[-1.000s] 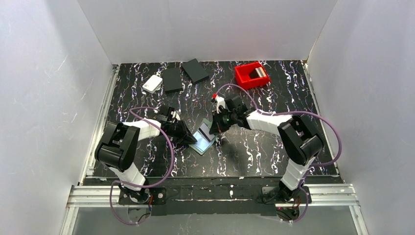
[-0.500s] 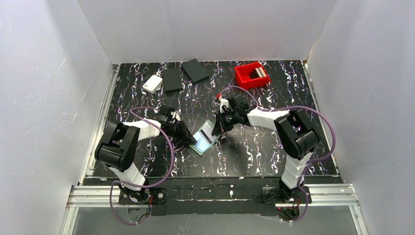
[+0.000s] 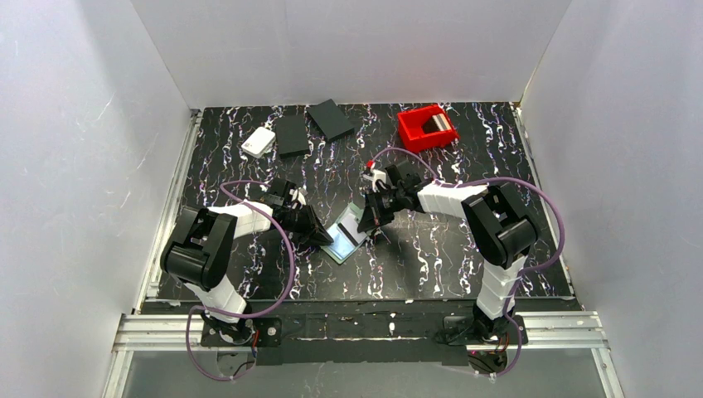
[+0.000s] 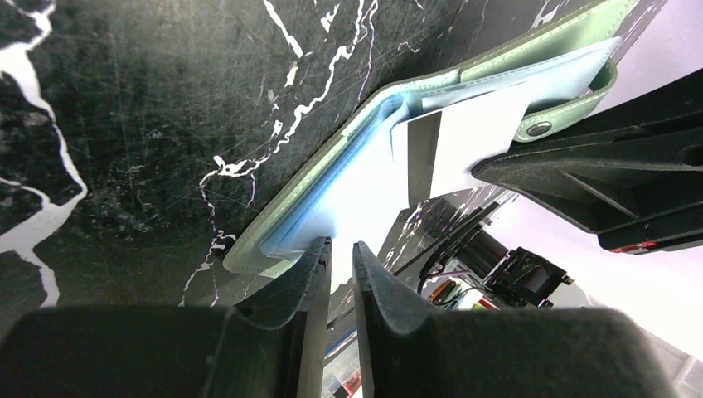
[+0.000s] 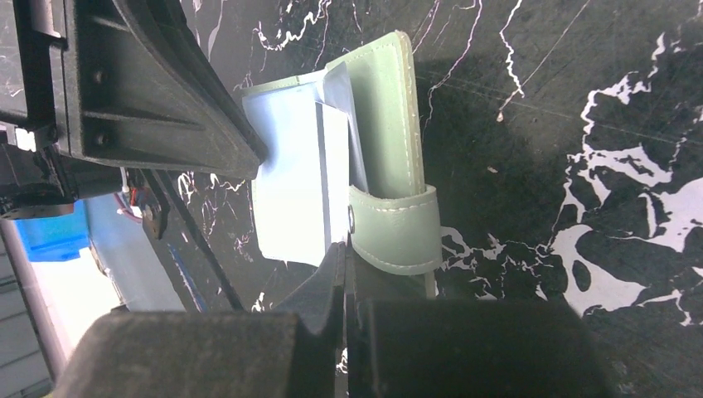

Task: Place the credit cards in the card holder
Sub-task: Insert the credit card into the card holder.

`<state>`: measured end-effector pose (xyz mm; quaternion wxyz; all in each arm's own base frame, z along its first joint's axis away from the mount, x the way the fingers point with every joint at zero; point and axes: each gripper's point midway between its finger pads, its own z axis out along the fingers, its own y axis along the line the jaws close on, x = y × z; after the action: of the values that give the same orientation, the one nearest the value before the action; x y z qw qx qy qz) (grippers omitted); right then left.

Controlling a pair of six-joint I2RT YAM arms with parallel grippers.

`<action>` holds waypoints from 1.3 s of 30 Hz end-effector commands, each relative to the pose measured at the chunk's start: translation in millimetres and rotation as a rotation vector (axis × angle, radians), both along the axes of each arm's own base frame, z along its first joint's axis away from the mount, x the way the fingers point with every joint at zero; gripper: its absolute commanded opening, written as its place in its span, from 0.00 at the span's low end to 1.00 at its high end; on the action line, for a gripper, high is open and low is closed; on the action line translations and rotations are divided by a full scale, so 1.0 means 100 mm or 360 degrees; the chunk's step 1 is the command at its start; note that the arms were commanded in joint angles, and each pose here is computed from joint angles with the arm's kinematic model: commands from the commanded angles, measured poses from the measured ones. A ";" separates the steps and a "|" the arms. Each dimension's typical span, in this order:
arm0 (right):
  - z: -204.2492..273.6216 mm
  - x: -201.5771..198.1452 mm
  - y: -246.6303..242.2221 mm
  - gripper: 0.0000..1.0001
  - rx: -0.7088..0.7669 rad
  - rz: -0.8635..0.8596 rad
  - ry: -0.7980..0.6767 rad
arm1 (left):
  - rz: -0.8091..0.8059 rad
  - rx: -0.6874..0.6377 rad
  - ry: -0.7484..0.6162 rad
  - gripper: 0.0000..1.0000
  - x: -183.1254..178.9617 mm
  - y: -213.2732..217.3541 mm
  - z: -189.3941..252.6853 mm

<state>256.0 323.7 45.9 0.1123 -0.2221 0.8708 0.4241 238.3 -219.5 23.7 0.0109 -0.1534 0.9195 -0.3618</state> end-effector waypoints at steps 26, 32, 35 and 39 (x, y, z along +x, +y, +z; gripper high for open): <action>-0.26 -0.17 -0.10 0.01 -0.0149 -0.0022 0.0187 | -0.0081 0.0107 0.0068 0.16 -0.13 0.09 -0.12; -0.25 -0.20 -0.06 0.01 -0.0112 0.0065 0.0191 | -0.0106 0.0115 0.0057 0.16 -0.11 0.10 -0.12; -0.28 -0.24 0.00 0.01 -0.0101 0.0137 0.0187 | -0.0122 0.0110 0.0043 0.16 -0.10 0.09 -0.09; -0.28 -0.24 0.09 0.01 -0.0095 0.0193 0.0150 | -0.0135 0.0102 0.0015 0.17 -0.07 0.08 -0.04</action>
<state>247.4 333.1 36.5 0.0658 -0.2275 0.8673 0.4378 235.5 -218.2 24.9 0.0016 -0.1248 0.9262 -0.3557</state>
